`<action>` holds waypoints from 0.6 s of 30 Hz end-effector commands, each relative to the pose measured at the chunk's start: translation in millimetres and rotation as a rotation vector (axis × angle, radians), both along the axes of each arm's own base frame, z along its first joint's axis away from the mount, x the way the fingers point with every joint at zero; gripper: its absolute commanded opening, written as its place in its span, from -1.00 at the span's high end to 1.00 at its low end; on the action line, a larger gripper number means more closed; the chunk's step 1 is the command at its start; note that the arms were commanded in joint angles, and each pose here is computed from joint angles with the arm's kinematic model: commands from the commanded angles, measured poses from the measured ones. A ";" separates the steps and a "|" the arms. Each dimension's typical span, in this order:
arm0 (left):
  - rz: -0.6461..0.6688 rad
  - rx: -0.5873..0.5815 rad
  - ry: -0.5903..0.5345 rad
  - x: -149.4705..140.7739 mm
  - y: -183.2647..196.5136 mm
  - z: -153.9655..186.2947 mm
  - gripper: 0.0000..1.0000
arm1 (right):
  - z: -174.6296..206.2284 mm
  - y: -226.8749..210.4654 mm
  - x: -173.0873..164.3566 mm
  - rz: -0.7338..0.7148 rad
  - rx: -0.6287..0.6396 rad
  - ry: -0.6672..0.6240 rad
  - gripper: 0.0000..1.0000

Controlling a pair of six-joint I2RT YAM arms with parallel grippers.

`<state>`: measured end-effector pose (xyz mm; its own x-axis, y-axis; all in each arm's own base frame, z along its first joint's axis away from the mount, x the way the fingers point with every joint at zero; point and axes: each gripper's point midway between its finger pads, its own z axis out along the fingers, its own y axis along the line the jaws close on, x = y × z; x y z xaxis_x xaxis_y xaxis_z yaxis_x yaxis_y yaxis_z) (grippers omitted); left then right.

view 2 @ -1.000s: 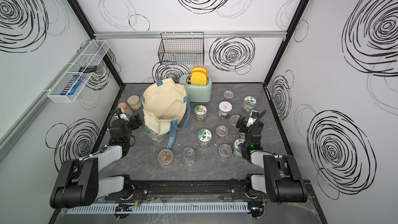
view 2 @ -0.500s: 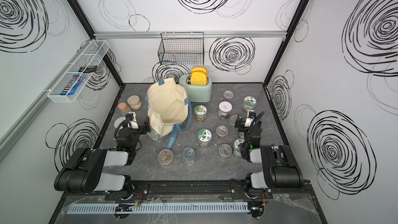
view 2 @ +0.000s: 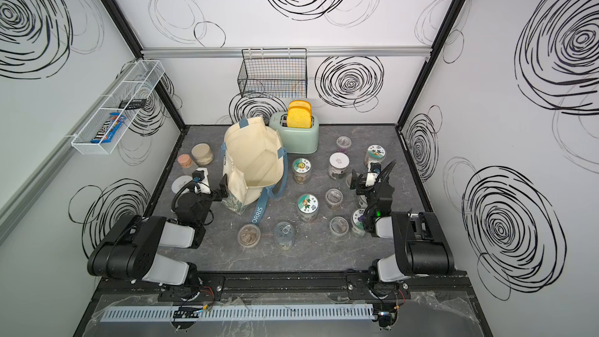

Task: Take out the seed jars from the canvas bag
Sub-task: Reset both arms

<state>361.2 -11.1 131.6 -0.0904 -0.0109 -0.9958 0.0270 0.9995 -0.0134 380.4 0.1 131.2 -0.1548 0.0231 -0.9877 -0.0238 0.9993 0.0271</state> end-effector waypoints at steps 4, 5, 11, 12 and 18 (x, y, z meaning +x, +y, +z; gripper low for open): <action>-0.015 0.020 -0.082 4.0 -5.1 21.4 -0.91 | -15.2 3.2 -1.0 0.030 0.022 0.061 -0.95; -0.012 0.020 -0.080 3.9 -4.8 20.6 -0.92 | -14.9 4.2 -0.8 0.033 0.022 0.060 -0.95; -0.009 0.027 -0.081 3.7 -5.0 20.6 -0.91 | -14.8 4.6 -0.7 0.021 0.016 0.059 -0.95; -0.008 0.025 -0.081 3.8 -4.7 20.9 -0.91 | -15.2 3.9 -0.5 0.021 0.018 0.062 -0.95; -0.017 0.020 -0.079 4.2 -4.0 20.6 -0.92 | -15.7 4.1 -0.5 0.022 0.018 0.064 -0.95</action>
<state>361.1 -11.8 131.7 -0.0897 -0.0024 -0.9960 0.0209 0.9998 -0.0043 380.5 3.2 131.0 -0.1572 0.0257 -0.9872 -0.0464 0.9984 0.0333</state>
